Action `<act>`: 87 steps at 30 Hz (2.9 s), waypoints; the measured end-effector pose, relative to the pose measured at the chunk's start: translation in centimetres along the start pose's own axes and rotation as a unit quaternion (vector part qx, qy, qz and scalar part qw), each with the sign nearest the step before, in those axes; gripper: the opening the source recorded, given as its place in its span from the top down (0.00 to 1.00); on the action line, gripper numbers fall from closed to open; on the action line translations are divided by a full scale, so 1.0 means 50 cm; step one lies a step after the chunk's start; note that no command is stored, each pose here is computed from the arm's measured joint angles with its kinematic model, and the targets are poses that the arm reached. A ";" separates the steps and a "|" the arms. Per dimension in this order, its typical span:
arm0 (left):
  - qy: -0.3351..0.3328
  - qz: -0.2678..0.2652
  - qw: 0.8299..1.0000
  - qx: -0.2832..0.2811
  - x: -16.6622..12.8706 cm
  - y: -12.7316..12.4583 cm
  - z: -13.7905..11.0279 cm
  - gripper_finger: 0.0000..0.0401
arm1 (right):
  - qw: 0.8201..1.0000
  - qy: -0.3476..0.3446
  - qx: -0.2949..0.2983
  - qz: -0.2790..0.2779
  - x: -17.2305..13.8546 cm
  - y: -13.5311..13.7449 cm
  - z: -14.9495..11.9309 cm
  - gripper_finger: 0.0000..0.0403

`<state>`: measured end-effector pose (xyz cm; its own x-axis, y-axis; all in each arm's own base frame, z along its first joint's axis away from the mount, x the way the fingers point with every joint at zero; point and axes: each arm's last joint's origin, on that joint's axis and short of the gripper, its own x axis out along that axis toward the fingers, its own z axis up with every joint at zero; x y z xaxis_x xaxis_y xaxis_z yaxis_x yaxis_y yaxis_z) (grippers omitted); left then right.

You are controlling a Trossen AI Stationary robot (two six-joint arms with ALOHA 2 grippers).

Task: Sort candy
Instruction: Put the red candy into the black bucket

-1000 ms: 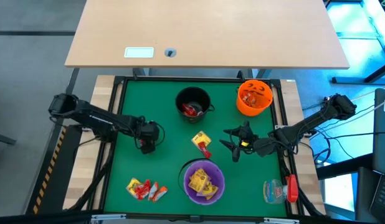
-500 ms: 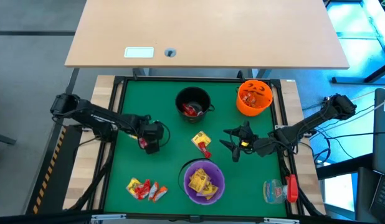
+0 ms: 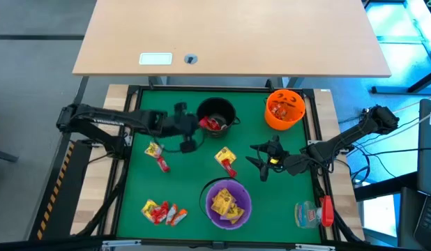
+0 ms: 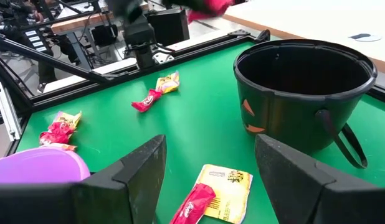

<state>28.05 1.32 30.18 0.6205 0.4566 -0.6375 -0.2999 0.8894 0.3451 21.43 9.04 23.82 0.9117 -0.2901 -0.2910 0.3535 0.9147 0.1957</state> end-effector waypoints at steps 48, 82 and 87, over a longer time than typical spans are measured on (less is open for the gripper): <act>0.271 -0.223 0.925 0.146 -0.057 -0.157 -0.223 0.42 | 1.000 -0.001 0.000 -0.001 0.000 0.000 0.000 0.40; 0.271 -0.187 0.929 0.171 0.044 -0.219 -0.300 0.77 | 1.000 -0.001 0.013 -0.001 0.000 0.000 0.000 0.40; 0.237 -0.156 0.943 0.173 0.041 -0.213 -0.255 0.96 | 1.000 -0.001 0.013 -0.001 0.000 0.000 0.000 0.40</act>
<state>23.26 -6.95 16.41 0.2220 0.2057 -0.9531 0.1489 0.9589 0.2416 21.43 9.03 23.82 0.9112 -0.2924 -0.2902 0.3607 0.9065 0.2194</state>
